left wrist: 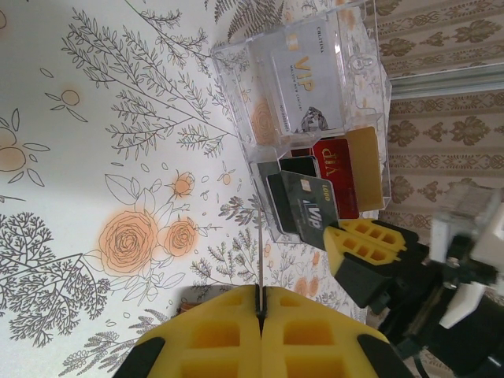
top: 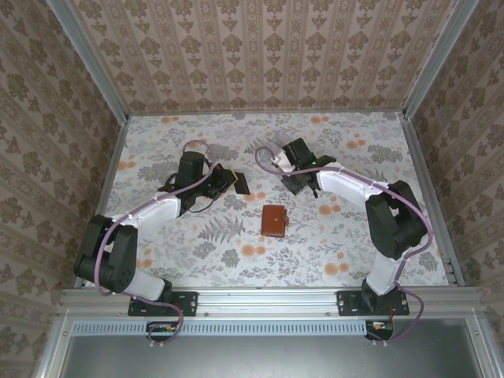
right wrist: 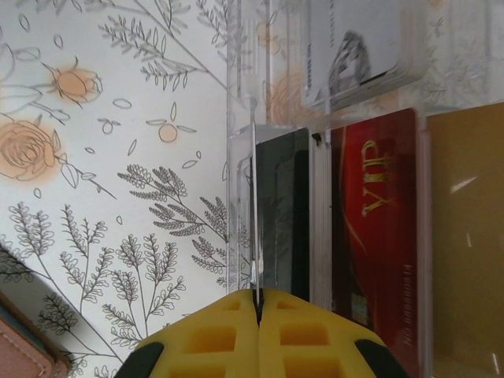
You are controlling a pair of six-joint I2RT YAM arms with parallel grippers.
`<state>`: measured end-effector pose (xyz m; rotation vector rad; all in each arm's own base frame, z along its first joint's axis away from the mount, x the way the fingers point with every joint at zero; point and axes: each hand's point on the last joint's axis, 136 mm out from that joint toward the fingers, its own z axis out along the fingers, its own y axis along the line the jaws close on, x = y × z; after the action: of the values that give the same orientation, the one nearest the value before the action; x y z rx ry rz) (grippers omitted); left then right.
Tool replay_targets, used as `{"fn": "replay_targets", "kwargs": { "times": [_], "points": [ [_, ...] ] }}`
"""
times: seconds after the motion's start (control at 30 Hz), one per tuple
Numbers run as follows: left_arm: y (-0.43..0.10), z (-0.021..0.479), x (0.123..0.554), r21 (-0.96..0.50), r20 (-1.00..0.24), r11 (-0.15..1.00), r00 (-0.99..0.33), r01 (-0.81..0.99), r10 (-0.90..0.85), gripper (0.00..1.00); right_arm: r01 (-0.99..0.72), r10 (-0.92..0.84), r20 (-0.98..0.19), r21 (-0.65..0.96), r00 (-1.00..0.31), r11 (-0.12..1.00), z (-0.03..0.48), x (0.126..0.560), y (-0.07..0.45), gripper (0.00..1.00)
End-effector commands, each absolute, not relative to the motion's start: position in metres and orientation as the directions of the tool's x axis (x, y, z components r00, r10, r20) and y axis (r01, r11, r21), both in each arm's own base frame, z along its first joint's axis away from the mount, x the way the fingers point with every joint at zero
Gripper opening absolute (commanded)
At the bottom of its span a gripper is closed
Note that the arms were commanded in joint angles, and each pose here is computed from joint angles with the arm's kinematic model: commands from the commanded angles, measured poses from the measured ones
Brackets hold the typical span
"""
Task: Put the credit cards into the card holder
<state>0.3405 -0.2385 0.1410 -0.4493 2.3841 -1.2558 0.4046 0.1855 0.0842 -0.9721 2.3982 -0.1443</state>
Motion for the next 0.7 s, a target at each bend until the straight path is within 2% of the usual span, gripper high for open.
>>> {"fn": "replay_targets", "kwargs": {
  "times": [0.0, 0.2, 0.4, 0.67],
  "points": [
    [-0.243, 0.151, 0.347, -0.848, -0.212, 0.526, -0.864, -0.069, -0.456, 0.0, -0.62, -0.694, -0.393, -0.315, -0.604, 0.718, 0.071, 0.406, 0.179, 0.03],
    [-0.244, 0.15, 0.348, -0.849, -0.21, 0.524, -0.865, -0.07, -0.456, 0.0, -0.64, -0.692, -0.388, -0.274, -0.609, 0.718, 0.061, 0.401, 0.184, 0.03],
    [-0.244, 0.15, 0.348, -0.848, -0.21, 0.525, -0.864, -0.072, -0.457, 0.0, -0.668, -0.661, -0.431, -0.162, -0.614, 0.726, 0.065, 0.388, 0.204, 0.03],
    [-0.245, 0.15, 0.349, -0.85, -0.207, 0.521, -0.866, -0.071, -0.456, 0.0, -0.677, -0.643, -0.463, -0.116, -0.61, 0.726, 0.074, 0.379, 0.234, 0.04]
  ]
}}
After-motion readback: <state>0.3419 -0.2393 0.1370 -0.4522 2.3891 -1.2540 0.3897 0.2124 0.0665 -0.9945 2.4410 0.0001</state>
